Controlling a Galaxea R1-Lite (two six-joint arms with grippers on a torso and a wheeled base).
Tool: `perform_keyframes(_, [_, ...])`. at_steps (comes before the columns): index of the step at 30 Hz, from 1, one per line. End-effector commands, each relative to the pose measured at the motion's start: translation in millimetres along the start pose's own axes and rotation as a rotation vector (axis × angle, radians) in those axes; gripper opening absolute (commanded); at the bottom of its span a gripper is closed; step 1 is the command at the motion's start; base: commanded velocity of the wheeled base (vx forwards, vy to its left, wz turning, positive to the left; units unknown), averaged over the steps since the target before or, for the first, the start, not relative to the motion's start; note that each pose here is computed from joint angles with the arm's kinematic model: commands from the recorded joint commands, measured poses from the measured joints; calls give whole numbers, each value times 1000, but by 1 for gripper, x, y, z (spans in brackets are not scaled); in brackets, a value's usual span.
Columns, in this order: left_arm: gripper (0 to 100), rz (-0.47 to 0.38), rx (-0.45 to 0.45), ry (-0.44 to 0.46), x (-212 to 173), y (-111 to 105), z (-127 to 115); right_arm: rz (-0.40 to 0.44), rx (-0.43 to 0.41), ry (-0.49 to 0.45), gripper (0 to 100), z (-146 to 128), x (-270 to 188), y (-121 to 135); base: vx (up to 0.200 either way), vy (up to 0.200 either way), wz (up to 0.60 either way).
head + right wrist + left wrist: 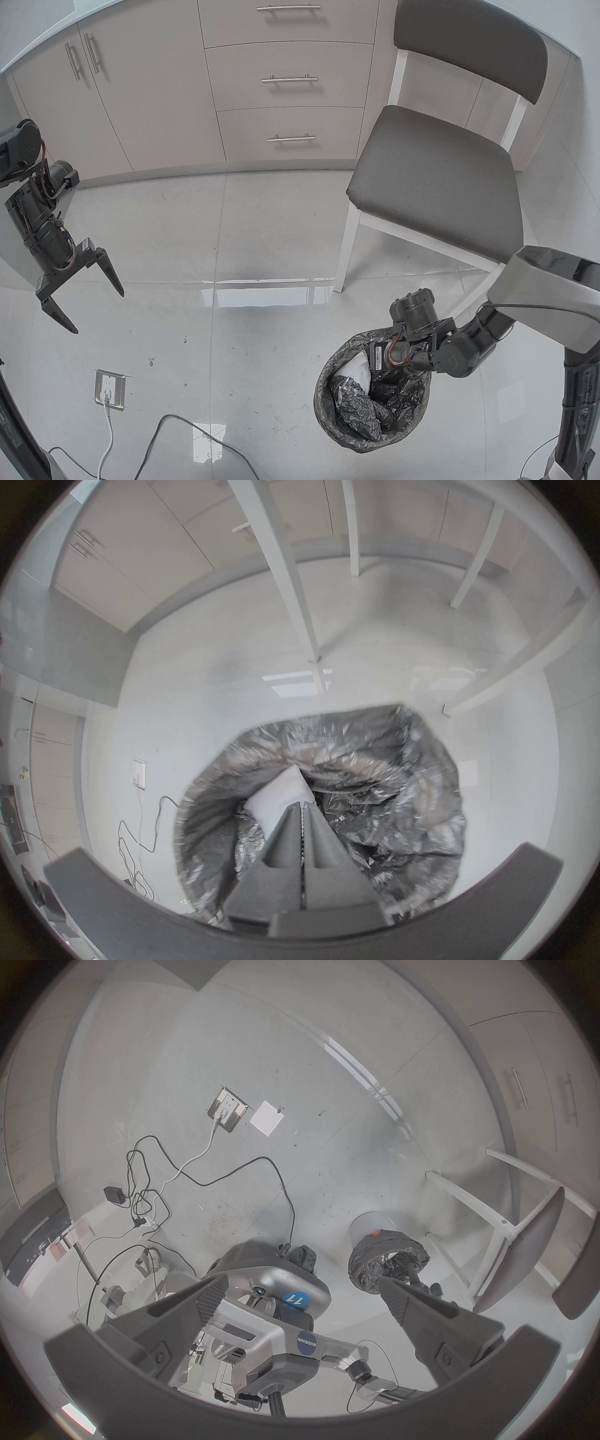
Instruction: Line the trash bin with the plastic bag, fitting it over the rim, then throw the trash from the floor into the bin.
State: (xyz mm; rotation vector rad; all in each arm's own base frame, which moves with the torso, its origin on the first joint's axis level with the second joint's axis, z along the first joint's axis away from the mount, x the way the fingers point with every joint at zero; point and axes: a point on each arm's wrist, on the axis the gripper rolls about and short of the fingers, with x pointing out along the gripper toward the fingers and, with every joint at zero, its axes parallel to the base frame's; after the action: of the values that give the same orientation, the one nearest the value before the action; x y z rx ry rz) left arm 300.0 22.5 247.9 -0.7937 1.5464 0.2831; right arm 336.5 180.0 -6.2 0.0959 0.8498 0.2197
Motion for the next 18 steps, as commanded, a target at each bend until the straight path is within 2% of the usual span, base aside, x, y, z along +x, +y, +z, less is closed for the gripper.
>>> perform_keyframes(1, [100, -32, 19, -56, -20, 5, -19, 59, 4, -118, 0, 22, -80, 2, 0, 0, 0])
perform_keyframes(5, [100, -55, 31, -88, -31, 8, -30, 58, 6, -164, 0, 22, -109, -1, 0, 0, 0])
perform_keyframes(8, [100, -91, 41, -143, -50, 16, -50, 63, 34, -253, 0, 32, -143, -10, 0, 0, 0])
perform_keyframes(10, [100, -91, 41, -143, -50, 16, -50, 63, 34, -253, 0, 32, -143, -10, 0, 0, 0])
perform_keyframes(11, [100, -124, 46, -198, -65, 25, -66, 58, 59, -335, 0, 43, -168, -21, 0, 0, 0])
perform_keyframes(16, [100, -187, 49, -310, -93, 46, -99, 31, 55, -464, 0, 53, -210, -39, 0, 0, 0])
perform_keyframes(17, [100, -188, 48, -313, -94, 47, -100, 30, 54, -465, 0, 53, -211, -40, 0, 0, 0])
perform_keyframes(18, [100, -212, 43, -367, -104, 57, -114, 13, 49, -509, 0, 53, -226, -47, 0, 0, 0])
